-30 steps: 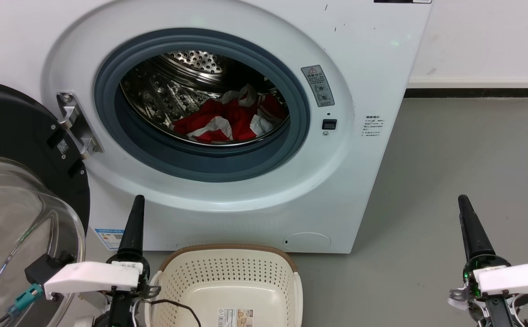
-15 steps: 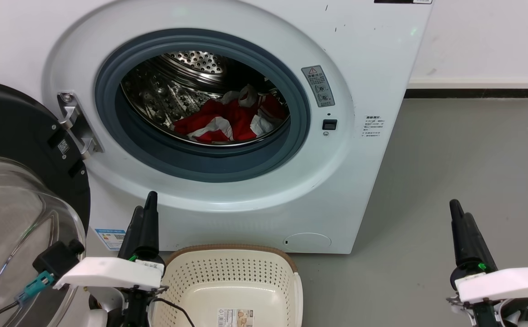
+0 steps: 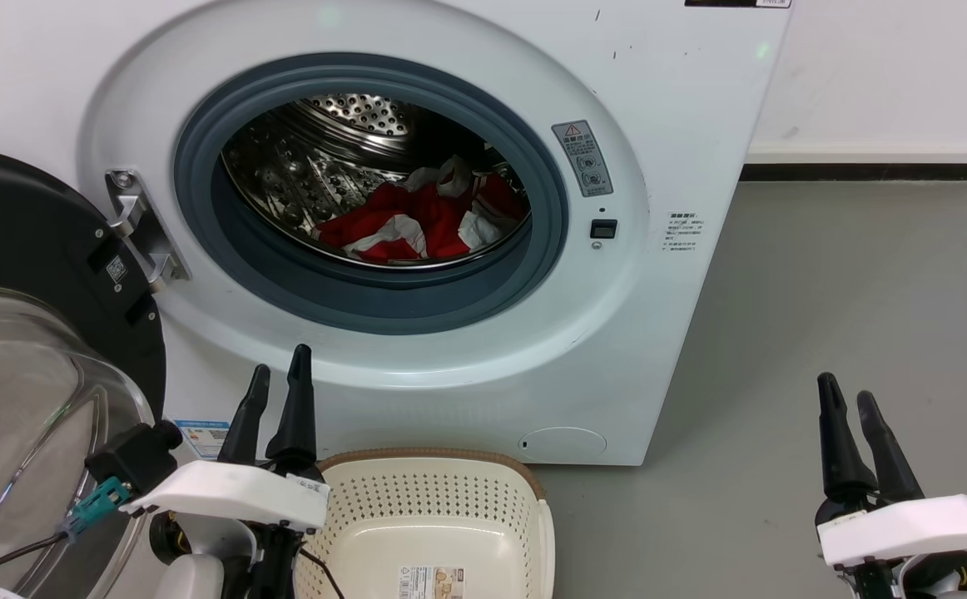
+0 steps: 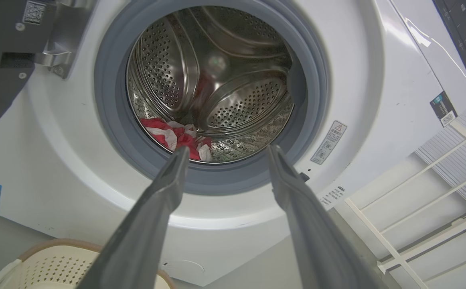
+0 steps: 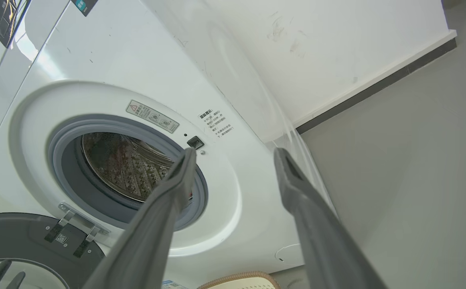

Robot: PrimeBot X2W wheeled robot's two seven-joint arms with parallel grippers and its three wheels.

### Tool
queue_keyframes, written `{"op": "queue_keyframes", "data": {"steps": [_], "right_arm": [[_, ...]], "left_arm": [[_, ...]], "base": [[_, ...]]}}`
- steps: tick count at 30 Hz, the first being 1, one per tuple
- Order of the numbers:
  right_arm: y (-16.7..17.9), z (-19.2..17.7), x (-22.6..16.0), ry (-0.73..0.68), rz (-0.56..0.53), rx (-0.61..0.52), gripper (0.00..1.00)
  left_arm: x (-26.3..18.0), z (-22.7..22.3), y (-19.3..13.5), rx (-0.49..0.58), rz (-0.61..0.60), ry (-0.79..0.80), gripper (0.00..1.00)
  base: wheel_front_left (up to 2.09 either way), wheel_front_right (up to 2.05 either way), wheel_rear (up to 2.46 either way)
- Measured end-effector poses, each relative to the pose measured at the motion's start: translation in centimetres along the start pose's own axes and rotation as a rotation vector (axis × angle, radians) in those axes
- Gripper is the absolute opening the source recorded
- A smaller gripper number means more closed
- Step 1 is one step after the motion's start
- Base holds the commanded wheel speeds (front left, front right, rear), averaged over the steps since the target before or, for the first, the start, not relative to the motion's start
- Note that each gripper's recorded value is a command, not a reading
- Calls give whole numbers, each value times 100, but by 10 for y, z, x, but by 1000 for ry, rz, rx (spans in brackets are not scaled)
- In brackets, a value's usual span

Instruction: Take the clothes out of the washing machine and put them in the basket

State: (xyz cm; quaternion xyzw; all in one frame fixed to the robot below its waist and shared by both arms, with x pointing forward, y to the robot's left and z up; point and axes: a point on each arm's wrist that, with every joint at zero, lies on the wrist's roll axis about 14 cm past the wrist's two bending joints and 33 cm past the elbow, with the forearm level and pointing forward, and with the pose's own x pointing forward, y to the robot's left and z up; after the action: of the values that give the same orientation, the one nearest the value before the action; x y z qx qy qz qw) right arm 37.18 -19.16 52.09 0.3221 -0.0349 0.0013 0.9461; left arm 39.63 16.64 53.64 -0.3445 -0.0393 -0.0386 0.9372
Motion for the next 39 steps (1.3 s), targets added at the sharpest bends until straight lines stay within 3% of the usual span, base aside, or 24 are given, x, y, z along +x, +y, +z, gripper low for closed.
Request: {"op": "queue_keyframes", "data": {"steps": [39], "right_arm": [[6,-2,-6,4,54,-435,100]], "left_arm": [[4,-2,-12,408,-54,-29,100]], "base": [[0,0,0]]}}
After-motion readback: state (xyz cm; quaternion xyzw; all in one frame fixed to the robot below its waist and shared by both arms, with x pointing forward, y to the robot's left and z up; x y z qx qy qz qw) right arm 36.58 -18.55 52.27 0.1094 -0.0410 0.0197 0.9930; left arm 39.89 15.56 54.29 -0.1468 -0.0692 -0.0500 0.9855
